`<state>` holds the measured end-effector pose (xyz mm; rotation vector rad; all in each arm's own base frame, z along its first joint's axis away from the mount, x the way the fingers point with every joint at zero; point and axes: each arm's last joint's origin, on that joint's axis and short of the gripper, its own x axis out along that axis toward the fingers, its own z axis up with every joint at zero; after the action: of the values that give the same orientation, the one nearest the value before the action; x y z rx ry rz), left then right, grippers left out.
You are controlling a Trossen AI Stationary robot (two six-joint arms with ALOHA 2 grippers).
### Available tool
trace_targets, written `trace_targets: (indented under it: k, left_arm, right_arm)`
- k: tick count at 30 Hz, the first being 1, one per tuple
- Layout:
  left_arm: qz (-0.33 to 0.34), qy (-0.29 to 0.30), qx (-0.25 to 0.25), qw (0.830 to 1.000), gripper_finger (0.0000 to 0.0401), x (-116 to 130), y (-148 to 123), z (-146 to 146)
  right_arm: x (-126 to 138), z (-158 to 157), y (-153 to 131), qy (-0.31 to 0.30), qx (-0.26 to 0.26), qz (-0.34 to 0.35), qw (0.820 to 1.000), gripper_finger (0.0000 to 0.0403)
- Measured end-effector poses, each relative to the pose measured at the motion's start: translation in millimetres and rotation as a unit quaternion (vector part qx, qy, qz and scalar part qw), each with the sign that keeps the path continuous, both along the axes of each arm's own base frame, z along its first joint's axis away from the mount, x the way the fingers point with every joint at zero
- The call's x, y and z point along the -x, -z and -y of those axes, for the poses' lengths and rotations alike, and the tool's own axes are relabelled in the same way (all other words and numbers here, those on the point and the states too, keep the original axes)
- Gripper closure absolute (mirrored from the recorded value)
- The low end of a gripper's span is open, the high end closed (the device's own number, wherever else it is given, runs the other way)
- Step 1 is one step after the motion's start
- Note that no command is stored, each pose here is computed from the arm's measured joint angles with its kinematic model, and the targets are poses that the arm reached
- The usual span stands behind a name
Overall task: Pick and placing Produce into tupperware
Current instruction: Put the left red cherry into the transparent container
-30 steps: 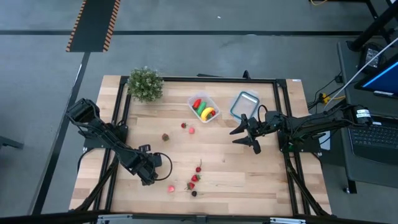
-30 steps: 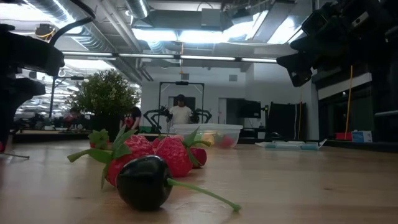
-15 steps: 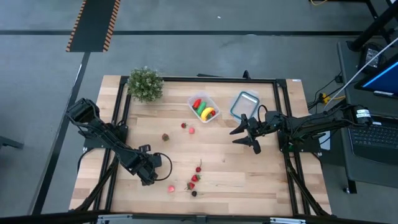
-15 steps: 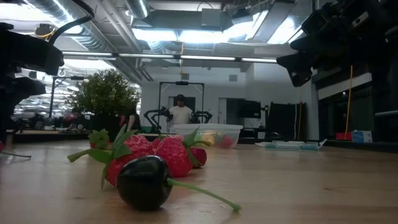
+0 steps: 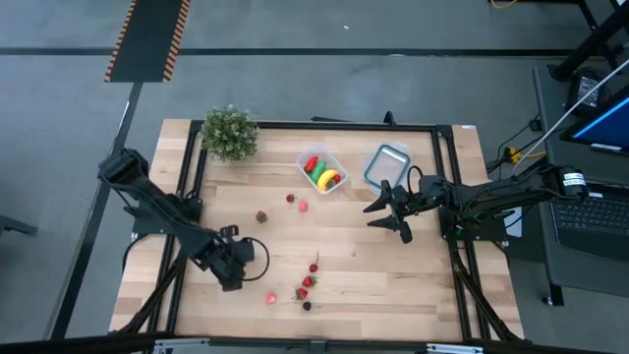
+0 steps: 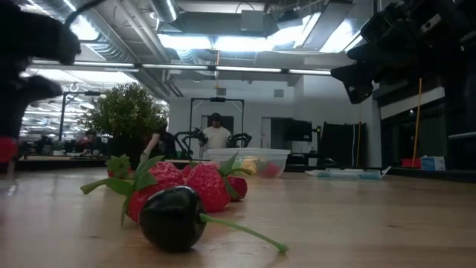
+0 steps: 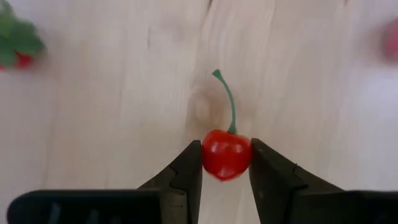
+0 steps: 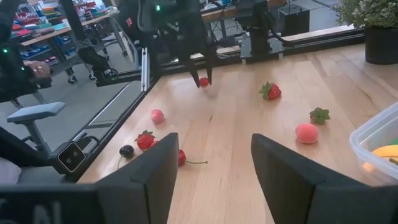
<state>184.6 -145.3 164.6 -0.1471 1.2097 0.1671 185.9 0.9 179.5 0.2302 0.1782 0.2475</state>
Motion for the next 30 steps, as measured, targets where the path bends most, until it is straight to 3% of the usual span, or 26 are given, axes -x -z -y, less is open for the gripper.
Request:
trace_targets:
  k: [9, 20, 26, 30]
  left_arm:
    - [0.112, 0.029, -0.027, 0.993, 0.0304, 7.9, -37.5, -11.5]
    - [0.237, 0.037, -0.097, 0.966, 0.0304, 20.9, -75.8, -29.9]
    - [0.27, 0.031, -0.12, 0.955, 0.0304, 19.9, -81.2, -31.0]
    - [0.309, 0.038, -0.126, 0.942, 0.0304, 16.2, -69.3, -28.8]
  right_arm:
    - [0.1, -0.1, 0.8, 0.0, 0.0, -0.004, 1.0, 0.0199]
    - [0.2, 0.0, 1.2, 0.0, 0.001, -0.006, 1.0, 0.0199]
    - [0.2, -0.1, 1.4, -0.001, 0.002, -0.007, 1.0, 0.0199]
    - [0.2, 0.0, 1.4, 0.0, 0.002, -0.007, 1.0, 0.0199]
